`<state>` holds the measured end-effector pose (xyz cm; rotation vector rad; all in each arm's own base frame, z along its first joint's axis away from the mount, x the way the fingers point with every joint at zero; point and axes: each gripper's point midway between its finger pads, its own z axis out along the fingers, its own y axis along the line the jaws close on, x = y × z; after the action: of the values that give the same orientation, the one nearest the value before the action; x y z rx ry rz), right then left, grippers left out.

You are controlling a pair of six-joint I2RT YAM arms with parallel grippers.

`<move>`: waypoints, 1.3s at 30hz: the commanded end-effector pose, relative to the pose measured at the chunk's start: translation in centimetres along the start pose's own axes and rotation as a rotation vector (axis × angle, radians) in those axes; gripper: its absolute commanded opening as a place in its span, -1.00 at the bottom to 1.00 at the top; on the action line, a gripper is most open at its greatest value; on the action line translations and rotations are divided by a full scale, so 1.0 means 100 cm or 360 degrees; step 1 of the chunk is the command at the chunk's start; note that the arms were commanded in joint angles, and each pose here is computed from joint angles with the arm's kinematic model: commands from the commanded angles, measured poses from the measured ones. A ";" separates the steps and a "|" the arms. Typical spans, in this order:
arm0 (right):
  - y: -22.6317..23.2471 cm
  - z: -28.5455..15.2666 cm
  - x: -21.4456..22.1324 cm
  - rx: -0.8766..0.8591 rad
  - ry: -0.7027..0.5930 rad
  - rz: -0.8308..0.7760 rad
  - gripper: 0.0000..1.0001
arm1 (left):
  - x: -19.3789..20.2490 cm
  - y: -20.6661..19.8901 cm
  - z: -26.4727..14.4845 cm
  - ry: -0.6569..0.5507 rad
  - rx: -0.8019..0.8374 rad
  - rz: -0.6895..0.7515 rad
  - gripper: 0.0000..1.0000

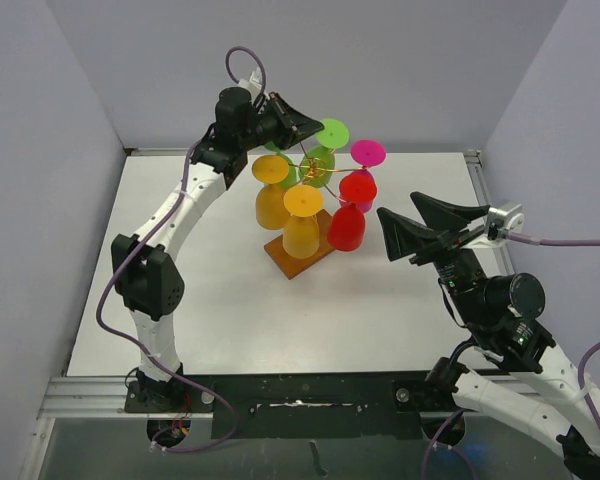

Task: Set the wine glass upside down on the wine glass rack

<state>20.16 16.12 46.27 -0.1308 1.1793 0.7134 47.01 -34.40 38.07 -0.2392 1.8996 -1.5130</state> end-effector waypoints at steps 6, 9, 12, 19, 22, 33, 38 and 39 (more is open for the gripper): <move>-0.006 -0.008 -0.017 0.0044 -0.0093 0.0038 0.53 | -0.013 -0.057 -0.005 -0.0132 0.0119 0.0188 -1.00; -0.007 -0.009 -0.020 0.0044 -0.0110 0.0038 0.54 | -0.013 -0.056 0.000 -0.0162 0.0058 0.0239 -1.00; -0.007 -0.009 -0.021 0.0047 -0.0107 0.0030 0.54 | -0.015 -0.054 0.005 -0.0183 0.0014 0.0274 -1.00; -0.005 -0.010 -0.024 0.0034 -0.0123 0.0043 0.54 | -0.011 -0.045 0.016 -0.0151 -0.0024 0.0262 -1.00; -0.006 -0.010 -0.023 0.0035 -0.0120 0.0042 0.55 | -0.011 -0.042 0.019 -0.0152 -0.0035 0.0259 -1.00; -0.006 -0.010 -0.023 0.0035 -0.0117 0.0038 0.55 | -0.018 -0.032 0.028 -0.0224 -0.0155 0.0330 -1.00; -0.006 -0.010 -0.023 0.0038 -0.0117 0.0040 0.55 | -0.018 -0.027 0.032 -0.0240 -0.0183 0.0340 -1.00; -0.007 -0.010 -0.022 0.0041 -0.0116 0.0039 0.55 | -0.018 -0.027 0.032 -0.0241 -0.0185 0.0340 -1.00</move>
<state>19.58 14.85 46.54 -0.0998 1.1596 0.7096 49.24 -37.14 38.64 -0.2077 1.9077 -1.2347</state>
